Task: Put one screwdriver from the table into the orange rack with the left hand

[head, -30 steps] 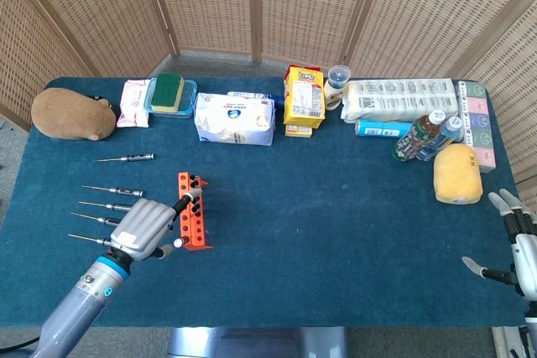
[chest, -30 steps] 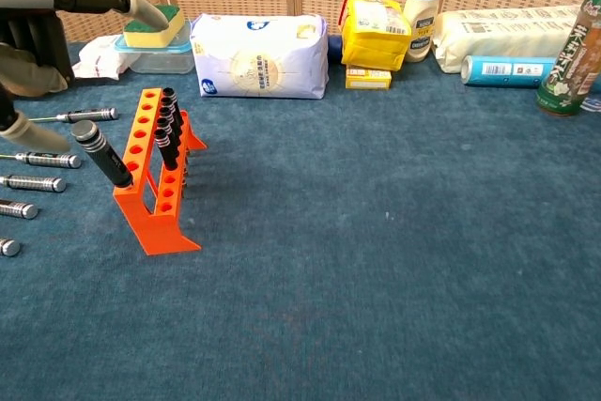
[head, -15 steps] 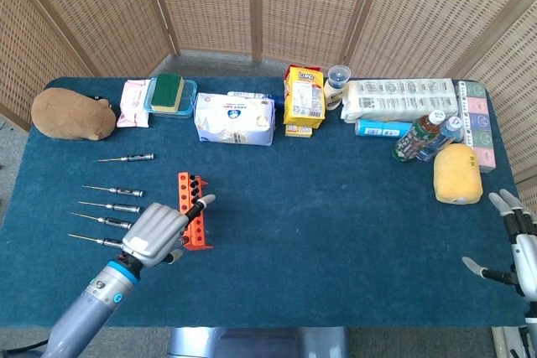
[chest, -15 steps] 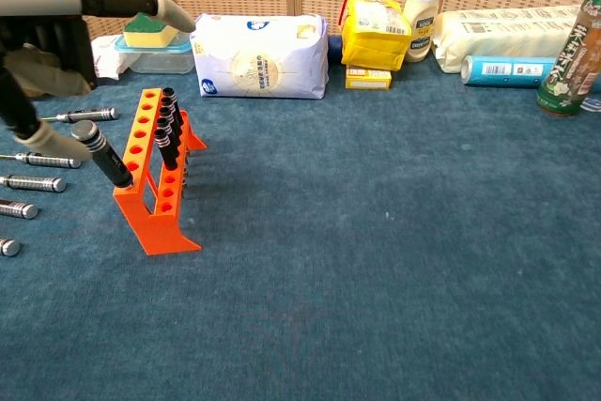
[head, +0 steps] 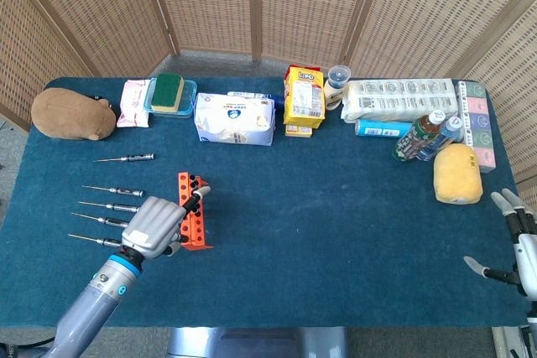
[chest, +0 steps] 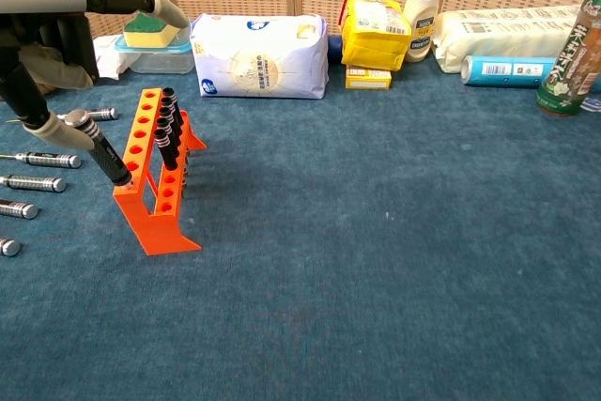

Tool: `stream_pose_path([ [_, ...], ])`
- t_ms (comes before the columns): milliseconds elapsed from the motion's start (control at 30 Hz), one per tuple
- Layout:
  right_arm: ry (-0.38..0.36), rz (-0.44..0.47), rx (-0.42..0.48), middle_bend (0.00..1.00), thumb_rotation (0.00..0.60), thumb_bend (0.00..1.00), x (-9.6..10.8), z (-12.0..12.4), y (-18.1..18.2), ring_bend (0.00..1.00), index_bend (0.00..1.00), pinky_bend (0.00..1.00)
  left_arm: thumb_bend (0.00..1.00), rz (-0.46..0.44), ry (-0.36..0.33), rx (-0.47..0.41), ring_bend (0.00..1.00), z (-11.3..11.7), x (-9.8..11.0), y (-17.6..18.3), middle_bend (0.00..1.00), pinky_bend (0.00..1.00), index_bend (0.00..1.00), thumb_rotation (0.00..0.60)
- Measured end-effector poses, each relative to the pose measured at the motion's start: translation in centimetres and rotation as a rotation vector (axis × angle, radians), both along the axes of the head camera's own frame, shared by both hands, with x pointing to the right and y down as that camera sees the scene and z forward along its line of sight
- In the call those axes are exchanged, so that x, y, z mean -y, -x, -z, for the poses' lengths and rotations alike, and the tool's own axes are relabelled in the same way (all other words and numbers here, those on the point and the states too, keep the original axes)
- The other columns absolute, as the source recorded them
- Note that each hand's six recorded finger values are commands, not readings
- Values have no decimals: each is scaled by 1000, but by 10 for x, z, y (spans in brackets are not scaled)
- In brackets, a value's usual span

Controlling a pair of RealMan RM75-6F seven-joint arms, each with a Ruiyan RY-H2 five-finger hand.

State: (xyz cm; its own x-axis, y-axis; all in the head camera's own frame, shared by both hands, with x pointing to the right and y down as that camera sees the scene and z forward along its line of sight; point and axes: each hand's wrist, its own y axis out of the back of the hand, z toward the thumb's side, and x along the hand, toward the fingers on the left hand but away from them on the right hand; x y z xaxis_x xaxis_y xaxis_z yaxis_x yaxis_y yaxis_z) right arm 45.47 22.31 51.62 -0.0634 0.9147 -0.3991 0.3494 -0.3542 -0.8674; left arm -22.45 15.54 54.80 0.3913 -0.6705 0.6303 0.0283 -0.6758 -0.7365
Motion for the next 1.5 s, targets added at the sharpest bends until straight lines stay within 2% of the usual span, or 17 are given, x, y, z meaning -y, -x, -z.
stream_pose_path([
  [233,3,-1,-3,19,600,6,0,-1,0,19,56,0,184,20,0,-4,1000,0,4,6,1000,987,32,600],
  [767,4,4,-2,19,600,6,0,-1,1,18,57,0,184,39,-43,-82,1000,22,8,12,1000,988,32,600],
  [1067,6,2,-5,19,600,6,0,-2,1,19,57,0,184,81,-70,-118,998,19,25,15,1000,988,33,600],
  [1167,5,1,-3,19,600,6,0,-2,1,18,56,0,184,87,-76,-120,953,19,26,17,992,977,31,600],
  [1200,5,1,-3,19,600,6,0,-2,1,18,56,0,183,89,-78,-122,898,19,26,18,956,951,21,600],
  [1267,3,1,-3,19,600,6,0,-2,1,18,57,0,177,95,-86,-122,730,20,26,22,788,860,5,600],
  [1333,2,1,-3,19,600,5,0,-1,1,19,57,0,154,99,-89,-108,408,20,25,28,427,671,0,600],
  [1400,3,2,-5,19,600,6,0,-2,1,19,56,0,127,108,-91,-73,166,21,23,41,150,516,0,600],
  [1433,4,3,-6,19,600,6,0,-2,1,19,56,0,111,110,-97,-56,77,22,23,47,55,452,0,600],
  [1500,5,5,-9,19,600,6,0,-2,1,18,56,0,90,114,-117,-26,11,26,22,60,1,375,0,600],
])
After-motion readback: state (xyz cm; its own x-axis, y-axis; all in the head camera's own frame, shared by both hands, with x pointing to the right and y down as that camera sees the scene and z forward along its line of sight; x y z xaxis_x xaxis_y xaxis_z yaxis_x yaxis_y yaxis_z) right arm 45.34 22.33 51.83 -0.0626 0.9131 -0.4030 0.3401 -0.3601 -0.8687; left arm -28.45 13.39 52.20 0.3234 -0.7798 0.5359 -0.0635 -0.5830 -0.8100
